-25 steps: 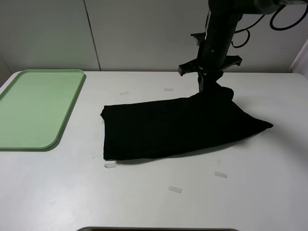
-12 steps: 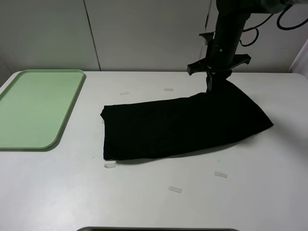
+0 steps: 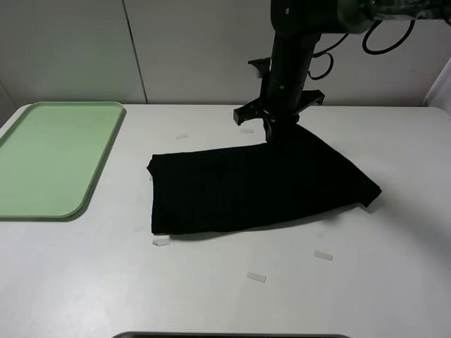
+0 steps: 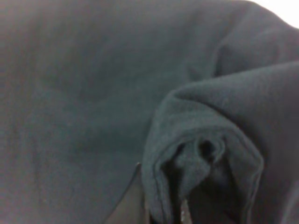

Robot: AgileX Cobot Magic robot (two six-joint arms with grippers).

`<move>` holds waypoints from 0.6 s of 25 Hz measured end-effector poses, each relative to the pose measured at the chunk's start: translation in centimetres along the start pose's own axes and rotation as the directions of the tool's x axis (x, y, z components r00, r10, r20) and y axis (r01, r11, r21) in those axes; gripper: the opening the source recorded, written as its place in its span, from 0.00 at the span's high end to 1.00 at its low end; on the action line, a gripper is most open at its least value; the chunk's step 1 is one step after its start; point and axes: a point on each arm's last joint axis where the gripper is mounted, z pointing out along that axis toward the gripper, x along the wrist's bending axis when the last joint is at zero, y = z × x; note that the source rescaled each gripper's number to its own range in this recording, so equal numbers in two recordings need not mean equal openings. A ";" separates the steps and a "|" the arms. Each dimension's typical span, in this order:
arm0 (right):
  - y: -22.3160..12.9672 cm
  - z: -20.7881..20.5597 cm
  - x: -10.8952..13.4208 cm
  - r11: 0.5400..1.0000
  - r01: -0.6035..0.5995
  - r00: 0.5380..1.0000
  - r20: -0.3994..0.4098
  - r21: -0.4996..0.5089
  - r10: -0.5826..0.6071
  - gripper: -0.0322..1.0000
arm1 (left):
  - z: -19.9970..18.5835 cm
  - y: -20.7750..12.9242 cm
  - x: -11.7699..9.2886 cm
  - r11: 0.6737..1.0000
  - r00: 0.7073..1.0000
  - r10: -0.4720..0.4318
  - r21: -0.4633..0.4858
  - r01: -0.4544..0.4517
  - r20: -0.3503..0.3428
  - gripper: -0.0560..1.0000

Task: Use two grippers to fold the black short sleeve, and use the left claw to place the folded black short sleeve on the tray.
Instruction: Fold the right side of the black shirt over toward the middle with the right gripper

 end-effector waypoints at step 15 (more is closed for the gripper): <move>1.1 3.0 2.5 0.995 0.054 0.997 -0.057 -0.088 -0.059 0.07 | 0.0 0.0 0.0 1.000 1.000 0.000 -0.003 0.000 0.000 0.00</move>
